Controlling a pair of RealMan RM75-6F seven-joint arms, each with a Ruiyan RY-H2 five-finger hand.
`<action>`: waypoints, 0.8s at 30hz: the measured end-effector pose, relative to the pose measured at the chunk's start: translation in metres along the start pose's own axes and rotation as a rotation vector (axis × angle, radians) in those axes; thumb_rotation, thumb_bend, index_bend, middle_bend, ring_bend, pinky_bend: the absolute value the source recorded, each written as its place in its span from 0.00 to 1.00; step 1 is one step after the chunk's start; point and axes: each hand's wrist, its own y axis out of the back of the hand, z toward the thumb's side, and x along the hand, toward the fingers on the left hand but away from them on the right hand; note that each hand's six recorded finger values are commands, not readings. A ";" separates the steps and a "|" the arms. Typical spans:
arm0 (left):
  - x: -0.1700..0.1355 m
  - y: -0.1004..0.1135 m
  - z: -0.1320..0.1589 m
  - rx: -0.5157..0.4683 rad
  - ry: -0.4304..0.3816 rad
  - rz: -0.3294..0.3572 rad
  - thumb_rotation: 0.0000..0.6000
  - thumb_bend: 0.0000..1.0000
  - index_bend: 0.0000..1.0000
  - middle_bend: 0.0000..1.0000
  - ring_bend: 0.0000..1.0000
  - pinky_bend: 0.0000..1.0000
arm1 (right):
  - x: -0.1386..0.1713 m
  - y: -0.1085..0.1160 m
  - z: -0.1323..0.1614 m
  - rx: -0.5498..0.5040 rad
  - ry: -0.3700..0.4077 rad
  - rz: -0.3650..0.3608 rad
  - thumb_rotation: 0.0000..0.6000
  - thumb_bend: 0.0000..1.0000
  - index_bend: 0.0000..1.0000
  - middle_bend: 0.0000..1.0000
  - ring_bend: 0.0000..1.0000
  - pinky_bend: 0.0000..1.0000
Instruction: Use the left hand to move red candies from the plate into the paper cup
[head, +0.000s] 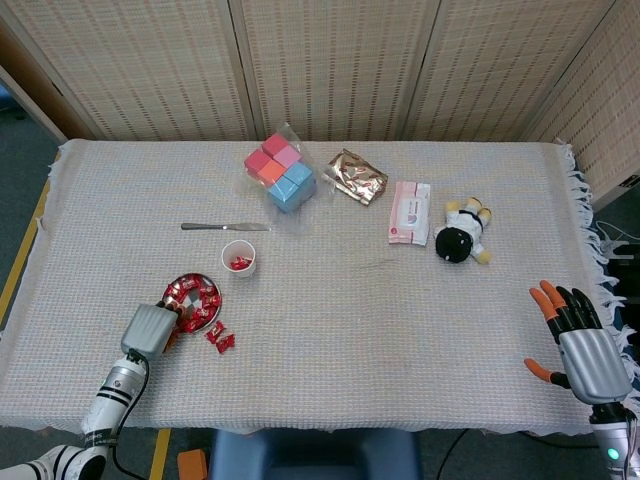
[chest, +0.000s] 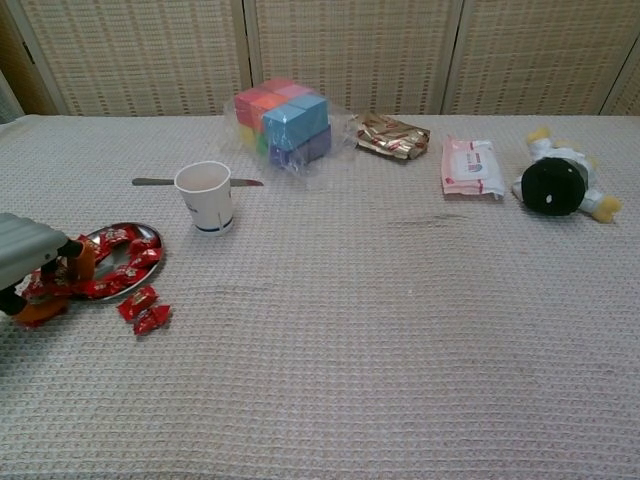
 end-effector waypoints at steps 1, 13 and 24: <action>-0.001 0.000 0.001 0.000 -0.004 0.002 1.00 0.39 0.48 0.48 0.49 1.00 | 0.000 0.000 0.000 0.000 0.000 0.001 1.00 0.03 0.00 0.00 0.00 0.00; -0.007 0.010 0.004 -0.041 -0.028 0.033 1.00 0.40 0.60 0.61 0.56 1.00 | 0.000 0.000 0.001 -0.001 0.003 0.001 1.00 0.03 0.00 0.00 0.00 0.00; -0.006 0.028 0.004 -0.133 -0.047 0.063 1.00 0.41 0.68 0.69 0.62 1.00 | -0.001 -0.002 0.001 0.001 0.003 0.010 1.00 0.03 0.00 0.00 0.00 0.00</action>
